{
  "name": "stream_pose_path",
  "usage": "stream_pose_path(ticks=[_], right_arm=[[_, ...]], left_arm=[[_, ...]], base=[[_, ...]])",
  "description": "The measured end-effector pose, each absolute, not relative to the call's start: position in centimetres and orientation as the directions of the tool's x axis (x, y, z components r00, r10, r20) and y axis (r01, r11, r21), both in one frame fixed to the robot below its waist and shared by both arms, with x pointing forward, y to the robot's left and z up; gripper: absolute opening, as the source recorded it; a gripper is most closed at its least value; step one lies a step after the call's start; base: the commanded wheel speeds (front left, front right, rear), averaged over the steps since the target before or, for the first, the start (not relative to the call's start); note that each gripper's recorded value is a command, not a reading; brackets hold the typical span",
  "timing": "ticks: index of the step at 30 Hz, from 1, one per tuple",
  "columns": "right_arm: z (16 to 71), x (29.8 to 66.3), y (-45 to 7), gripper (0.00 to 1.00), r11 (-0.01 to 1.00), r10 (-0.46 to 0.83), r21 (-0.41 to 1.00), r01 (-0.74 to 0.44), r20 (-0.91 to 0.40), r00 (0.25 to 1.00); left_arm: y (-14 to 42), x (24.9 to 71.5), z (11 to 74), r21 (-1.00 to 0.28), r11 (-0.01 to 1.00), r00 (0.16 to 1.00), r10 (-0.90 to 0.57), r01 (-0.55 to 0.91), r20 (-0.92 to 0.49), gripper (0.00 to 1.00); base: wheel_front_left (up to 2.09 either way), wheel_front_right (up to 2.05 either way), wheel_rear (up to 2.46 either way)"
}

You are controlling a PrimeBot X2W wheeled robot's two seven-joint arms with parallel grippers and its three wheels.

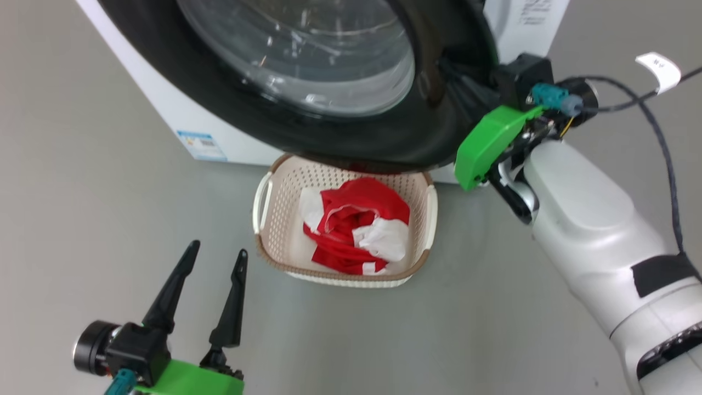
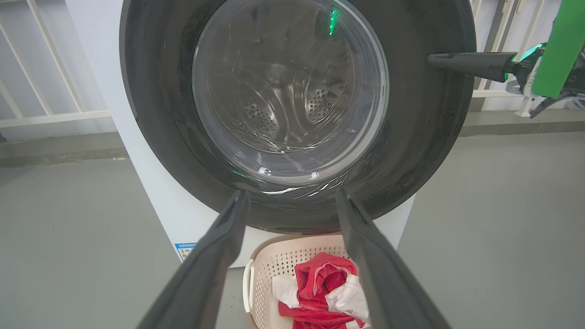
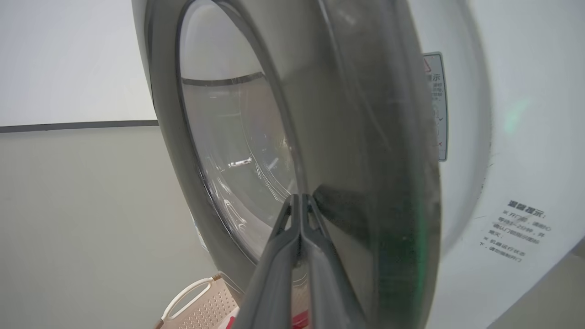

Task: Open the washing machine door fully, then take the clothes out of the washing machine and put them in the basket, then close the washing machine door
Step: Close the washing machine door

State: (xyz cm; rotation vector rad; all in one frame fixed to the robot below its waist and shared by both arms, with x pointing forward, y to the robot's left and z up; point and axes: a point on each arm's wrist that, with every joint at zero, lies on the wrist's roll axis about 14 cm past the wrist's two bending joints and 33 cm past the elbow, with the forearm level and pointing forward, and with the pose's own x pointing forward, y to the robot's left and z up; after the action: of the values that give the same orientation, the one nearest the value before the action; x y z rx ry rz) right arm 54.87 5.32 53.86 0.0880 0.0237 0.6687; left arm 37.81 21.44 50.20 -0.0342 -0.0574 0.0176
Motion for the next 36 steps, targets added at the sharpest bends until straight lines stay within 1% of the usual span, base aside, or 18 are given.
stream_pose_path(ticks=[8, 20, 26, 36], right_arm=[[53.5, 58.0, 6.2, 0.00, 0.776, 0.624, 0.095, -0.623, 0.017, 0.781], [53.9, 62.9, 3.2, 0.00, 0.834, 0.536, 0.119, -0.539, 0.056, 0.842], [53.6, 63.3, 3.0, 0.00, 0.844, 0.525, 0.094, -0.528, 0.058, 0.849], [53.7, 63.2, 2.7, 0.00, 0.858, 0.499, 0.107, -0.503, 0.064, 0.865]], left_arm=[[21.9, 38.8, 48.7, -0.031, 0.999, 0.999, 0.030, -0.030, 0.014, 1.00], [21.9, 40.1, 47.3, -0.027, 0.999, 0.999, 0.025, -0.025, -0.025, 1.00], [21.9, 40.5, 47.0, -0.025, 0.999, 0.999, 0.023, -0.024, -0.031, 1.00], [21.4, 40.8, 46.7, -0.031, 0.999, 0.999, 0.008, -0.009, -0.037, 1.00]], base=[[0.00, 0.00, 0.00], [0.00, 0.00, 0.00], [0.00, 0.00, 0.00], [0.00, 0.00, 0.00]])
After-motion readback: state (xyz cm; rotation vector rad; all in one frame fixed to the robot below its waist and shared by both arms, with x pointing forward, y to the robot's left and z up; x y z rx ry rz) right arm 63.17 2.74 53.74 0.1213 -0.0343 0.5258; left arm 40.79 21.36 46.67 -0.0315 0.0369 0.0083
